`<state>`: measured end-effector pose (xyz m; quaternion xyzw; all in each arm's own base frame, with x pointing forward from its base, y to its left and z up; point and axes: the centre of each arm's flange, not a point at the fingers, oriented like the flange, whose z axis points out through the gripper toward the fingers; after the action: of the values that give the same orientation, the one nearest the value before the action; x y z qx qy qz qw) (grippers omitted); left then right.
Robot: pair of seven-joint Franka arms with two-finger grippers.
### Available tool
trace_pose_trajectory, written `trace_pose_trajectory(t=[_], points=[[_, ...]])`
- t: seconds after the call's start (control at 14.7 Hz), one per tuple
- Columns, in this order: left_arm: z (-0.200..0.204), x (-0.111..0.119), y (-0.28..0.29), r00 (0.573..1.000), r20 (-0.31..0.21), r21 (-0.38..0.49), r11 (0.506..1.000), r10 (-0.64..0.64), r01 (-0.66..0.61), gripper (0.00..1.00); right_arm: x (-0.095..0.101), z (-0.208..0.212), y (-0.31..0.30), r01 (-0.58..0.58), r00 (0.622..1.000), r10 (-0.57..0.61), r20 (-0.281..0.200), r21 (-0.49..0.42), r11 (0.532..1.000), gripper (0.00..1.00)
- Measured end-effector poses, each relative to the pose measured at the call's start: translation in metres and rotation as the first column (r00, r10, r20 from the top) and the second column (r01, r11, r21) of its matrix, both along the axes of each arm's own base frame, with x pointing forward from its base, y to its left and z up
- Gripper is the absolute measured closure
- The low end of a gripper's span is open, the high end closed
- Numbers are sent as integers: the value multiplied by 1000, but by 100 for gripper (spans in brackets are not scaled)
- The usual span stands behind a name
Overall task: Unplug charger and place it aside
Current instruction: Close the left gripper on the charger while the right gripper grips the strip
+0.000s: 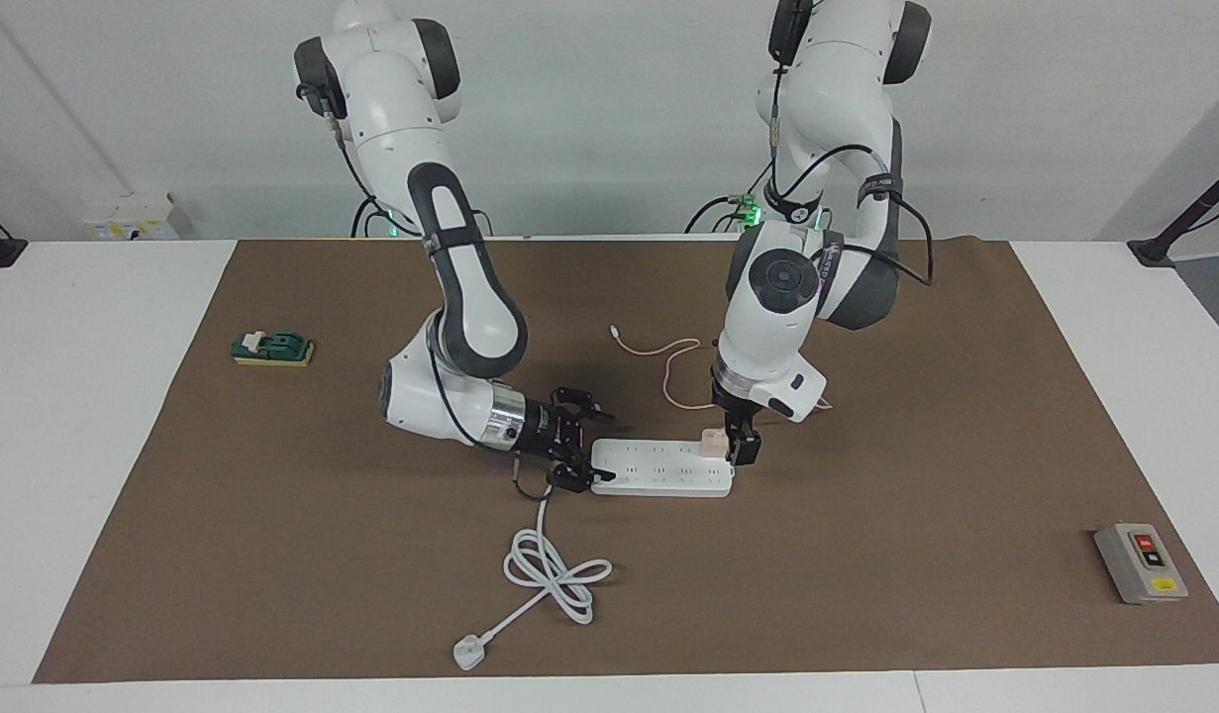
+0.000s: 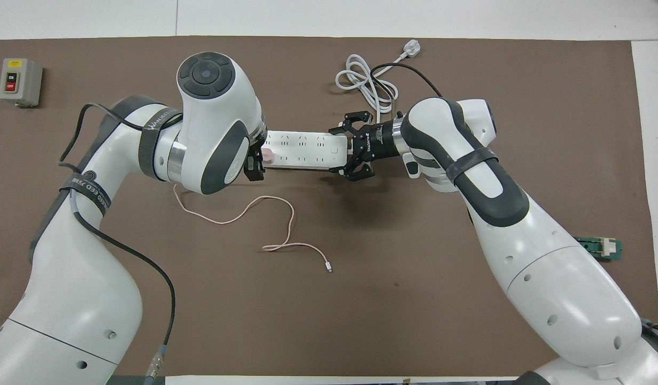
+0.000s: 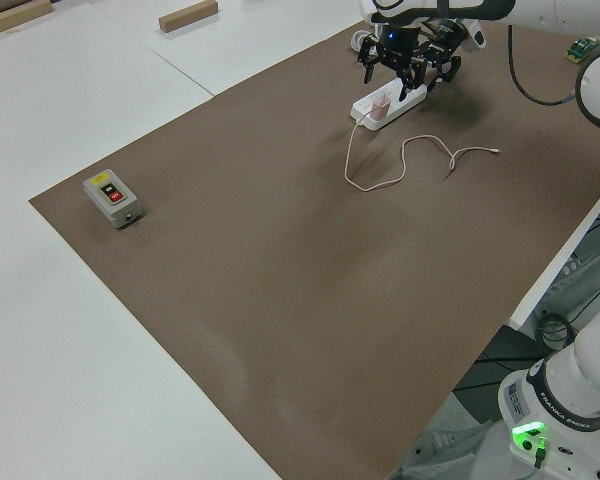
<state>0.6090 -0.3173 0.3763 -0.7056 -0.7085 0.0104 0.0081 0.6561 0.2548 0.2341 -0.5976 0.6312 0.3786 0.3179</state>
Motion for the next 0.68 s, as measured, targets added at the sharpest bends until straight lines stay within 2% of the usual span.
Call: trace_pose_trajectory(t=[0.27, 0.68], points=[[-12, -2, -1, 1000, -6, 6, 1000, -25, 25, 0, 4, 3, -4, -37, 998, 36, 50, 21, 999, 0], [-27, -7, -5, 998, -1, 3, 998, -55, 55, 0, 0, -5, 2, -66, 995, 64, 71, 22, 998, 0]])
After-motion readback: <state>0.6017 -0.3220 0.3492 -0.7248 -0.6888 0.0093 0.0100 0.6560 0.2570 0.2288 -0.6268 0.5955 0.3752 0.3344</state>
